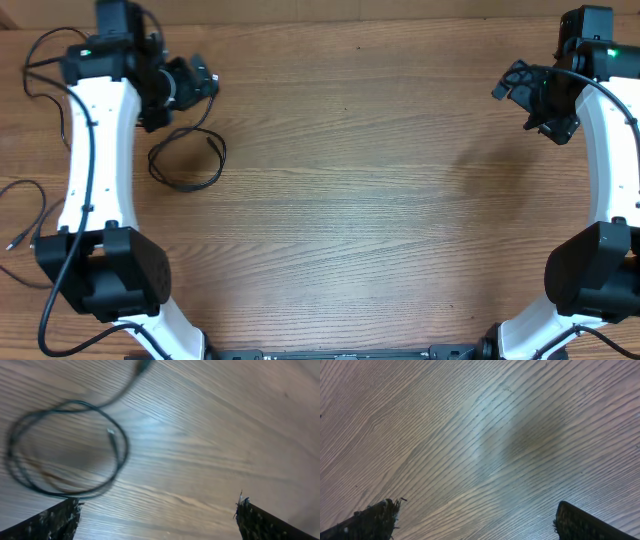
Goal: Untangle cables
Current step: 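Lift the left gripper up and away from the placed cable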
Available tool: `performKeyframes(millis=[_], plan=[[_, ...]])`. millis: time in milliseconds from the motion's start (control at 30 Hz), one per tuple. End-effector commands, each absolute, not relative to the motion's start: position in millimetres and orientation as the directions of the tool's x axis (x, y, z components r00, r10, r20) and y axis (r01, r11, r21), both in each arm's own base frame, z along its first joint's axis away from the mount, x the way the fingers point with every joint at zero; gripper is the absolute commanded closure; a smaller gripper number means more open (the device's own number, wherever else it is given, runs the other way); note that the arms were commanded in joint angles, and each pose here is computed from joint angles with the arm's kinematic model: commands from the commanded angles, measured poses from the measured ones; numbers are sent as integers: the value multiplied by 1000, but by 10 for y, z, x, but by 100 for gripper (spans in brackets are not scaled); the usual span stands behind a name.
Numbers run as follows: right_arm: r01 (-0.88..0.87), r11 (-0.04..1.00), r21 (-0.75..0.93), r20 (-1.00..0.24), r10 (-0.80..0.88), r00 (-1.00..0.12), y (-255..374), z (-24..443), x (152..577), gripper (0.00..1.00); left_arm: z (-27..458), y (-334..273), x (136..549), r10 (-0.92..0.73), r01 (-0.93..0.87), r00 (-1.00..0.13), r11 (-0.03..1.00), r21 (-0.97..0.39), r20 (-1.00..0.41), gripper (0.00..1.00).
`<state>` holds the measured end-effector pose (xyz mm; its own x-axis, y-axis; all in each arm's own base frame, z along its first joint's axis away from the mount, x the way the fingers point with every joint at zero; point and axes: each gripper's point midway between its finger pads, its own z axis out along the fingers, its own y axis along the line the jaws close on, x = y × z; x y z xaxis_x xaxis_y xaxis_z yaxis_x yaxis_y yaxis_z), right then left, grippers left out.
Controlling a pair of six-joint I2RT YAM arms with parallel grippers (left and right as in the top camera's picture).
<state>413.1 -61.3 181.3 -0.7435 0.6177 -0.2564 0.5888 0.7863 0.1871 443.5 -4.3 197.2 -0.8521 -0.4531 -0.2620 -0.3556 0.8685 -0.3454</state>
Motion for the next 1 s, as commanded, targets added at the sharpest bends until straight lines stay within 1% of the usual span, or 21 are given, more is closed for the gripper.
performKeyframes(millis=[0,167,500,633,967], plan=[[587,787,190,-278,616,-737,-634,1889,4128,0,2067,-325,4455,-372,-258,-883,895,-363,-288,0],[587,787,190,-278,617,-737,-634,1889,4128,0,2057,-494,4418,-338,-228,-899,905,-359,-280,0],[587,787,189,-278,616,-737,-635,1889,4128,0,2029,-597,4244,-275,-187,-931,924,-333,-240,1],[587,787,190,-278,617,-736,-635,1889,4128,0,2170,-625,4184,-245,-147,-930,932,-332,-275,0],[587,787,190,-278,617,-736,-635,1889,4128,0,2804,-718,3913,-206,-59,-879,942,-330,-430,0]])
